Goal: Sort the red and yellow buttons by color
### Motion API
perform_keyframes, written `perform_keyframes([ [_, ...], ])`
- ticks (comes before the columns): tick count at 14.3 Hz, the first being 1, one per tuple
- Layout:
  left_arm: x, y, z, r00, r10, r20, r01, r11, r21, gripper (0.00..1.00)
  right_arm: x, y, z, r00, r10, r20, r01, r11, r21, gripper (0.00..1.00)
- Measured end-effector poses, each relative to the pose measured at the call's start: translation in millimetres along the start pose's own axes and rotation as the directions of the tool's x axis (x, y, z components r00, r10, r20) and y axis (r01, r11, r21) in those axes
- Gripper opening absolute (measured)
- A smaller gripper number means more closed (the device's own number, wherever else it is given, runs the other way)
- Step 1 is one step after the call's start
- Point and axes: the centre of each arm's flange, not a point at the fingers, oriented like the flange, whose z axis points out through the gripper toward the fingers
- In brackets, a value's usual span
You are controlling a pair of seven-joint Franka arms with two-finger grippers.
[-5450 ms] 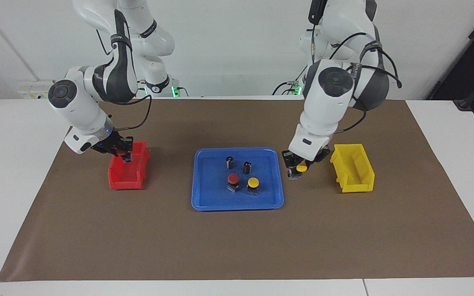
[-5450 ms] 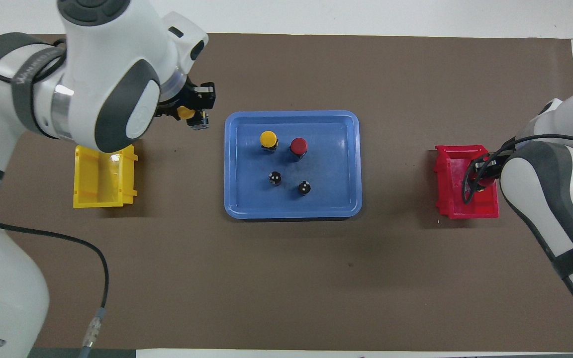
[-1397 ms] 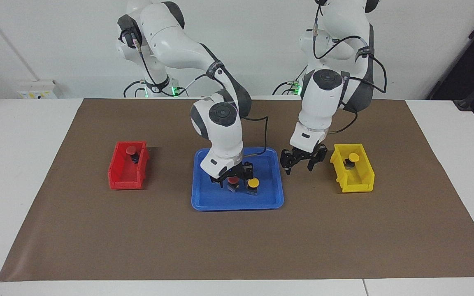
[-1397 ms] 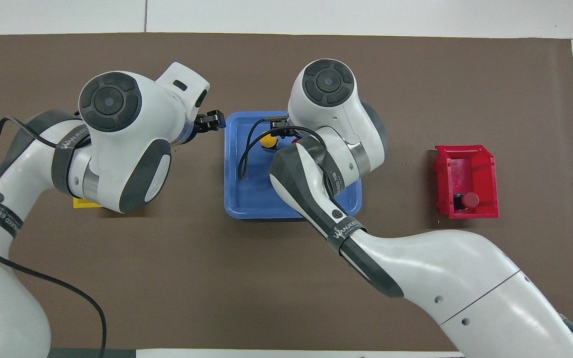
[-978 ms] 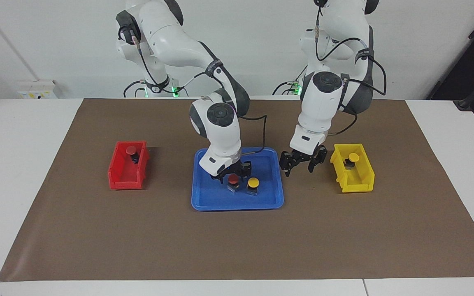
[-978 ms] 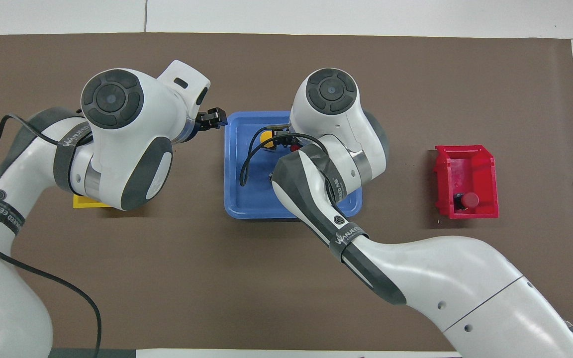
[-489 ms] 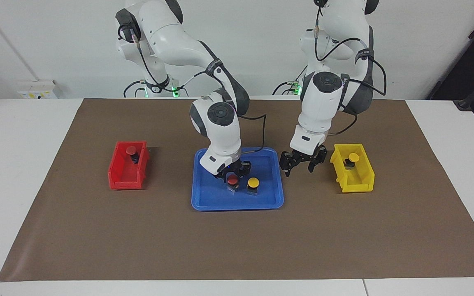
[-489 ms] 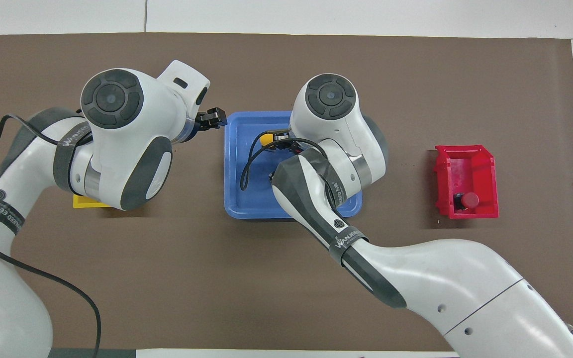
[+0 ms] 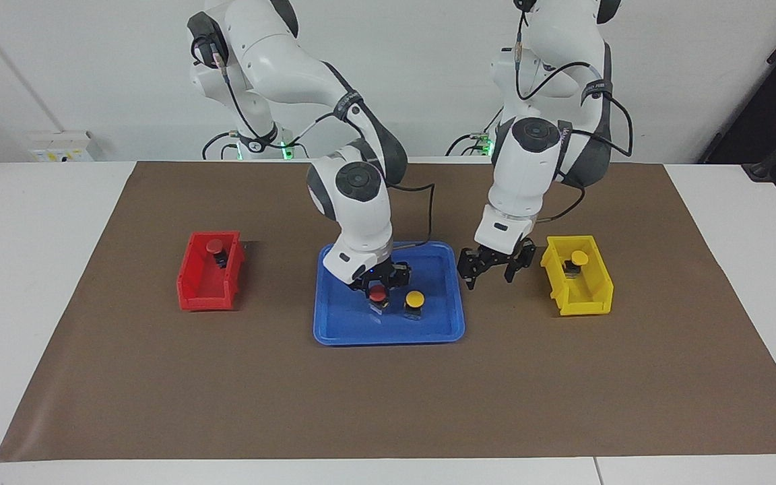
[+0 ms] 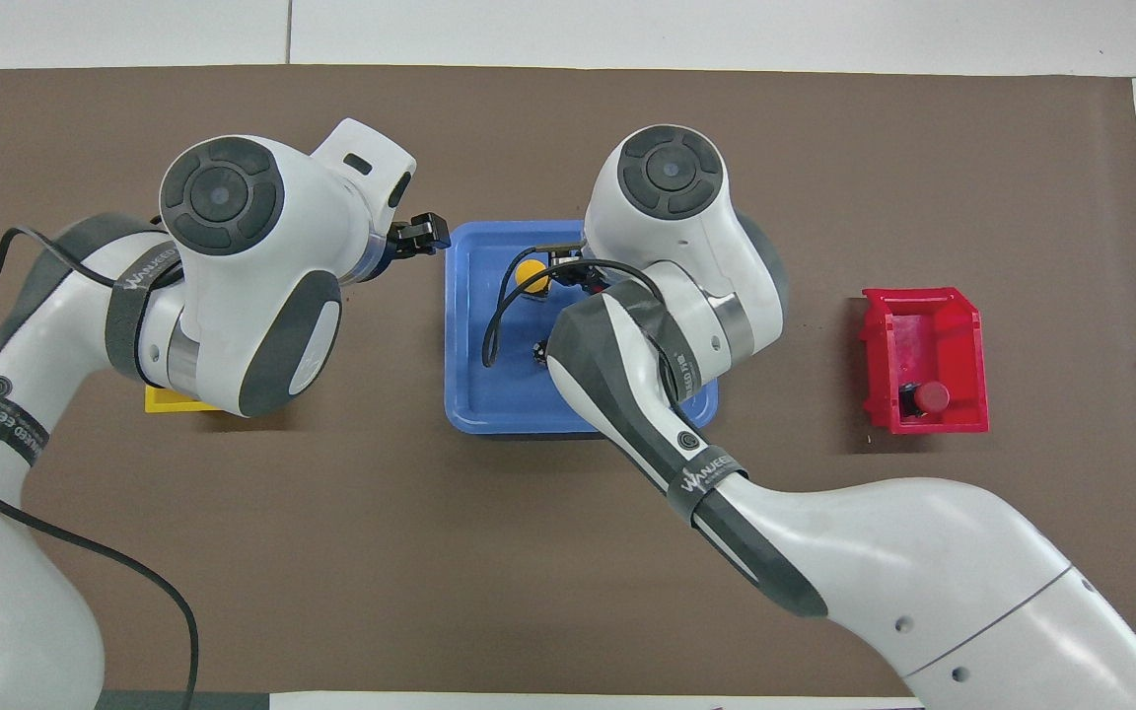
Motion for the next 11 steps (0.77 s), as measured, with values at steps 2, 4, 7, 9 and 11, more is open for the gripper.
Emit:
perform_keyframes([
  [2,0,18,1,1.000,-0.029,0.000,0.029,0.999,-0.015,0.90,3,48,-54,0.999,-0.043,0.028,0.044,0.999,-0.023,0.41],
  [4,-1,56,12,0.998,-0.057,0.015,0.058,0.998,-0.015,0.90,3,114,-97,0.994,-0.093,0.060,0.095,0.995,-0.038,0.41],
  [7,-18,113,49,0.998,-0.055,0.041,0.056,0.998,-0.008,0.90,-2,227,-112,0.983,-0.132,0.124,0.138,0.990,-0.040,0.41],
  [9,-34,135,69,0.998,-0.037,0.052,0.037,0.999,0.009,0.90,-8,284,-93,0.981,-0.135,0.143,0.141,0.990,-0.032,0.41],
  [11,-43,143,83,0.998,-0.032,0.050,0.031,0.999,0.035,0.89,-13,315,-69,0.985,-0.128,0.116,0.133,0.991,-0.032,0.41],
])
